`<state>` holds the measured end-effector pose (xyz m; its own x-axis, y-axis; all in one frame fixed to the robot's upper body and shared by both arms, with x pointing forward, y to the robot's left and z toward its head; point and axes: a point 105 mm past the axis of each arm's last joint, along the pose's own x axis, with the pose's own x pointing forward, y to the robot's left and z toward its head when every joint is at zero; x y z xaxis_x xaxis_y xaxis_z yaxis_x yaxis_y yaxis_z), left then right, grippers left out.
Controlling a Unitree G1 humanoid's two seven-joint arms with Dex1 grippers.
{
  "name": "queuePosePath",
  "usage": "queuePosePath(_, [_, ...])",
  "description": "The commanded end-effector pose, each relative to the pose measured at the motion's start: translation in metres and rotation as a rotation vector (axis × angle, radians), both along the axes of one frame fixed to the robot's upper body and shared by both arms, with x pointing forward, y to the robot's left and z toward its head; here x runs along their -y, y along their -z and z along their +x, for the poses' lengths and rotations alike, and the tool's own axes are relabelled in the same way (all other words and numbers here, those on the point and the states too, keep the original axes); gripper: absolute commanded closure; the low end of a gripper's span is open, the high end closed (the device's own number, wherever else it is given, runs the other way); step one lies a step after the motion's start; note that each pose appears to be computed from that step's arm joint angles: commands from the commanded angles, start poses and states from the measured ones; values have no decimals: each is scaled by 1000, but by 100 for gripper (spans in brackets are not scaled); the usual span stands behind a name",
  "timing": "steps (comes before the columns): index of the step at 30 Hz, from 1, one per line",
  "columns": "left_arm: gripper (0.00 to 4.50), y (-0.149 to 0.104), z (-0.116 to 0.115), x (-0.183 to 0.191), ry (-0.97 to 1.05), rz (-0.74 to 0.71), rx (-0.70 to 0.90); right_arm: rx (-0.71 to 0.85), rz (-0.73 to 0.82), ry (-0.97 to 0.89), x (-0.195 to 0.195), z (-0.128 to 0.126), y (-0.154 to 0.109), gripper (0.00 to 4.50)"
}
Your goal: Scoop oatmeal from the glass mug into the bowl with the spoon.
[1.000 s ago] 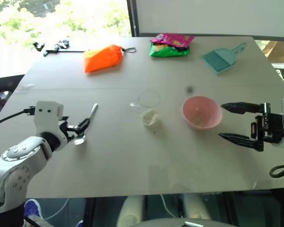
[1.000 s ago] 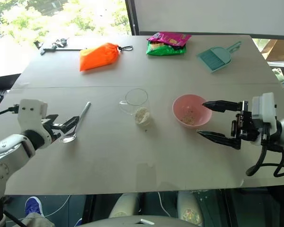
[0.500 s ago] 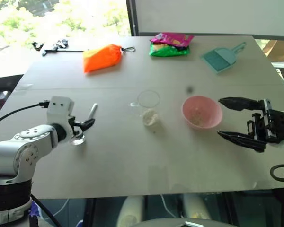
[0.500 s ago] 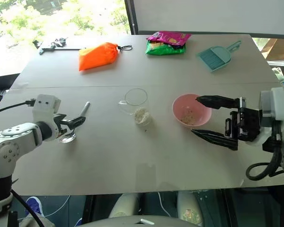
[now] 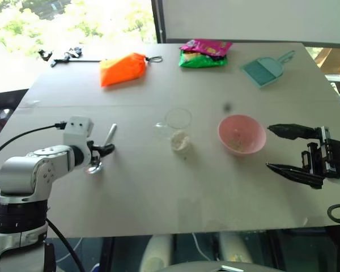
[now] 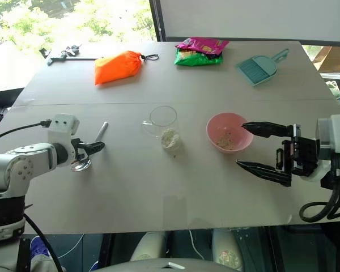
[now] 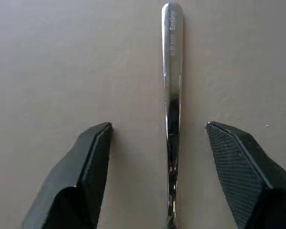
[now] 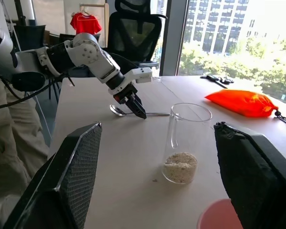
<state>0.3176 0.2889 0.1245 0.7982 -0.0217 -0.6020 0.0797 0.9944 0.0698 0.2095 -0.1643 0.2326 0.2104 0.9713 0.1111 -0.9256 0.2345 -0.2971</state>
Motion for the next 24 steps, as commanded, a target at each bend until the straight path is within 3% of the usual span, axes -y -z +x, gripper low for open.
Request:
queuePosePath(1, [260, 7, 0, 7, 36, -2, -46, 50, -1, 20, 6, -3, -7, 69])
queuePosePath(5, [443, 18, -4, 8, 19, 3, -86, 49, -5, 25, 6, -4, -5, 69])
queuePosePath(10, [448, 20, -10, 4, 1, 56, -58, 34, -10, 43, 8, -4, -2, 69])
queuePosePath(15, [448, -10, -4, -7, -84, 33, 157, 41, 14, 258, 14, 21, -3, 69])
queuePosePath(17, [448, -38, -1, -9, -97, 44, 306, 6, -10, 344, 14, 31, -1, 69])
queuePosePath(20, [448, -87, 0, -4, -57, 79, 530, 13, 58, 397, 11, 37, -19, 69])
queuePosePath(24, [448, -151, 4, 42, 186, 122, 804, 24, 10, 574, -1, 57, -48, 69])
